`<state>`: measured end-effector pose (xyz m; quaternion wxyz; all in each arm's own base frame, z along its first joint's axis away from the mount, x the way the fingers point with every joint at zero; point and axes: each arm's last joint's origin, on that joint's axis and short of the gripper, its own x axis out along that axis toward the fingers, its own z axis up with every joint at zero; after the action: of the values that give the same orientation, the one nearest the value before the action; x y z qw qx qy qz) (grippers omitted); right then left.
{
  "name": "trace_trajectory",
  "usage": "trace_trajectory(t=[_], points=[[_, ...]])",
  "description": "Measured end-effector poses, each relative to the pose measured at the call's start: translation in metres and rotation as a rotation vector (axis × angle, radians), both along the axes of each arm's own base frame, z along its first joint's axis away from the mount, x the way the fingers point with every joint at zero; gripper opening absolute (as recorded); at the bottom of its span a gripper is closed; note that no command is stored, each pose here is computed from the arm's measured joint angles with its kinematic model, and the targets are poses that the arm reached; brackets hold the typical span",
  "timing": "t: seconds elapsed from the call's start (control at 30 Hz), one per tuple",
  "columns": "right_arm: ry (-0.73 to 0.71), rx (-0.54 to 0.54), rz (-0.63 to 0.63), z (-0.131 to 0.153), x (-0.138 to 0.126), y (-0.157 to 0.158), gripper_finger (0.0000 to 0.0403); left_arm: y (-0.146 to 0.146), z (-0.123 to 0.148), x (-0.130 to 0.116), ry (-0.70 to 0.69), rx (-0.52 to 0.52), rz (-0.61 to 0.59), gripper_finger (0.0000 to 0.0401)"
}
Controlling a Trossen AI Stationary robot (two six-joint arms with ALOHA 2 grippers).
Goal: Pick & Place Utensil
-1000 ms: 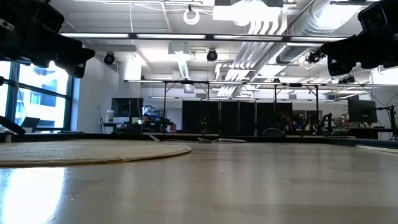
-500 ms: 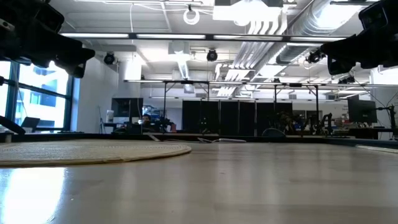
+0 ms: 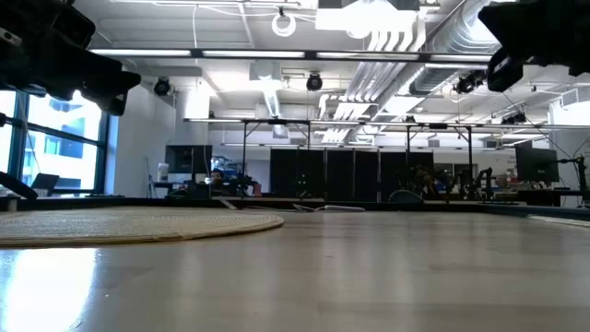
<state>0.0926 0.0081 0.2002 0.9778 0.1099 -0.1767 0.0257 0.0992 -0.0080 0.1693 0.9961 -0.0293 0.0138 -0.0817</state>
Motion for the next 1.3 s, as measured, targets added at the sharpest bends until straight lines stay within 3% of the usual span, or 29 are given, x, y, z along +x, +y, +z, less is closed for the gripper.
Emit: trace_trajectory(t=[0.1, 0.2, 0.47, 0.8, 1.3], points=[[-0.069, 0.040, -0.058, 0.006, -0.002, -0.002, 0.0012, 0.000, 0.000, 0.000, 0.000, 0.000, 0.000, 0.0143], [-0.102, 0.045, -0.029, 0.010, -0.002, -0.001, 0.0012, 0.000, 0.000, 0.000, 0.000, 0.000, 0.000, 0.0143], [0.081, 0.061, -0.002, 0.001, 0.020, 0.002, 0.0012, 0.000, 0.000, 0.000, 0.000, 0.000, 0.000, 0.0143], [0.253, 0.063, 0.077, 0.028, 0.060, 0.020, 0.0002, 0.000, 0.000, 0.000, 0.000, 0.000, 0.000, 0.0143], [0.811, -0.055, 0.133, 0.078, 0.135, 0.071, 0.0001, 0.000, 0.000, 0.000, 0.000, 0.000, 0.000, 0.0143]])
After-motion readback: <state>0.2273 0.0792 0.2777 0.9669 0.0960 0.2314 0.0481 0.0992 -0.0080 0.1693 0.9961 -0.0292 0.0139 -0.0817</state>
